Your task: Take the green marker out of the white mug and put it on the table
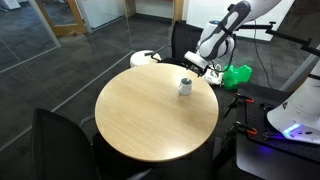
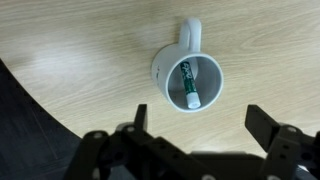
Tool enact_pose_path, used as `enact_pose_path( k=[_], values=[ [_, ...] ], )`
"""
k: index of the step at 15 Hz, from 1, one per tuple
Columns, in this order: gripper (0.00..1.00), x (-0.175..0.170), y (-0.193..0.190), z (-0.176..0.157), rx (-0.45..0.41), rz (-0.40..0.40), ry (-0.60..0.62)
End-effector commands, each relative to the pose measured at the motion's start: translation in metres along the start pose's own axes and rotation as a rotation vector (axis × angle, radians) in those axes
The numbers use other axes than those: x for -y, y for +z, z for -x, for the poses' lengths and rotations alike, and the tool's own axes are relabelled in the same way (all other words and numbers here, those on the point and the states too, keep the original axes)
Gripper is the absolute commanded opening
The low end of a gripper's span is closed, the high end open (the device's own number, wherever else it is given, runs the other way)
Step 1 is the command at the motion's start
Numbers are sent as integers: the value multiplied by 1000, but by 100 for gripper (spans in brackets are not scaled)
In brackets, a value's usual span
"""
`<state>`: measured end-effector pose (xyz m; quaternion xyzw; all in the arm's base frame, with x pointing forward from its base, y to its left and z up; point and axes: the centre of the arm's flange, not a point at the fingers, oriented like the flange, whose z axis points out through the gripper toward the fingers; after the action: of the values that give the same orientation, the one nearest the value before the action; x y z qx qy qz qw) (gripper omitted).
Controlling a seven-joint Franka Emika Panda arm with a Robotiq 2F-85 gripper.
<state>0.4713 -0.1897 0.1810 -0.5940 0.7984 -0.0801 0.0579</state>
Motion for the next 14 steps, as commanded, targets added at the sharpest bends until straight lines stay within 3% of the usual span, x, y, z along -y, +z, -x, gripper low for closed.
enact_pose_path(
  k=[1, 8, 10, 11, 13, 14],
  values=[
    [100, 9, 5, -3, -54, 7, 44],
    [99, 26, 38, -7, -122, 49, 40],
    [91, 29, 46, -6, -129, 50, 29],
    [80, 31, 49, -6, -132, 52, 26],
    [80, 33, 56, -5, -132, 54, 19],
    [73, 33, 58, -5, -134, 56, 17]
  ],
)
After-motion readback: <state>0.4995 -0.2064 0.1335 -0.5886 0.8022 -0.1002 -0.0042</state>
